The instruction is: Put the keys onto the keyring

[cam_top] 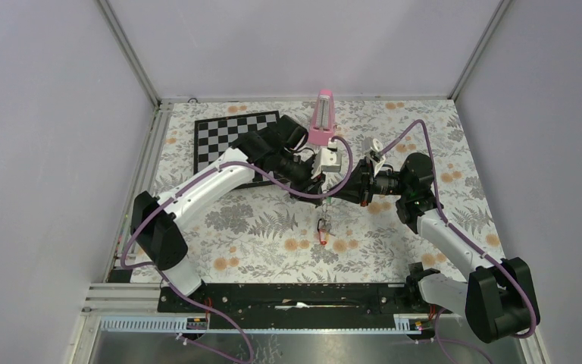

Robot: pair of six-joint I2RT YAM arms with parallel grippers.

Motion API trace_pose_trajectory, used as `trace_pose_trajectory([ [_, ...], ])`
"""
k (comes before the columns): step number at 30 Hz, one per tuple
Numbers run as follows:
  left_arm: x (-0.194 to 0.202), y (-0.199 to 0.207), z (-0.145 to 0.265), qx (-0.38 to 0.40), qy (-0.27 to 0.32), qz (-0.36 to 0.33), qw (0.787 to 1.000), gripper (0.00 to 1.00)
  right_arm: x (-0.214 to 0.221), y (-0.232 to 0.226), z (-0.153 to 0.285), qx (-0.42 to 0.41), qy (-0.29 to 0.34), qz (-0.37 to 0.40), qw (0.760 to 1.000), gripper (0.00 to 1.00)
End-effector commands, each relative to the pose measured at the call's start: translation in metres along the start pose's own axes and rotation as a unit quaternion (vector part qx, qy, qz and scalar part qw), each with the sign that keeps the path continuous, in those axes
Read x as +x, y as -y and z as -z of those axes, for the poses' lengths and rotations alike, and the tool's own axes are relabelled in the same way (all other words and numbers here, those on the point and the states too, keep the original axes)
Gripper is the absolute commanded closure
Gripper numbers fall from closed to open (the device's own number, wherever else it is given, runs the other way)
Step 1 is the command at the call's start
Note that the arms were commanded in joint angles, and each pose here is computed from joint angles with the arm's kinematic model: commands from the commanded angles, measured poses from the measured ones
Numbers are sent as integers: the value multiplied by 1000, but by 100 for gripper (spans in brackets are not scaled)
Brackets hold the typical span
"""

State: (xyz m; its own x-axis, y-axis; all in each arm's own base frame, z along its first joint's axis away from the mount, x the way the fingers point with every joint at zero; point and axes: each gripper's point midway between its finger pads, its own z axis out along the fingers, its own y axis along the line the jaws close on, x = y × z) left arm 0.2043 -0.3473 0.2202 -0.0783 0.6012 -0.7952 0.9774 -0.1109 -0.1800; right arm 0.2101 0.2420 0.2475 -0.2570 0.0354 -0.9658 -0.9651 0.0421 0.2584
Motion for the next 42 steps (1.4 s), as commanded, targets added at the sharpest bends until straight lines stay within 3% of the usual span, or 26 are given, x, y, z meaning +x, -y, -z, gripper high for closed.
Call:
trace_pose_trajectory([
  [1, -9, -1, -2, 7, 20, -7, 1000, 82, -24, -3, 1, -1, 17, 54, 998, 100],
  [8, -12, -2, -5, 17, 25, -2, 1000, 100, -21, -1, 1, 2, 16, 50, 999, 100],
  [28, -30, -5, -12, 48, 48, 4, 998, 100, -15, 3, 1, 3, 12, 44, 999, 100],
  [42, -40, 6, -14, 109, 60, -10, 992, 97, -9, -4, 2, -22, -1, 68, 997, 100],
])
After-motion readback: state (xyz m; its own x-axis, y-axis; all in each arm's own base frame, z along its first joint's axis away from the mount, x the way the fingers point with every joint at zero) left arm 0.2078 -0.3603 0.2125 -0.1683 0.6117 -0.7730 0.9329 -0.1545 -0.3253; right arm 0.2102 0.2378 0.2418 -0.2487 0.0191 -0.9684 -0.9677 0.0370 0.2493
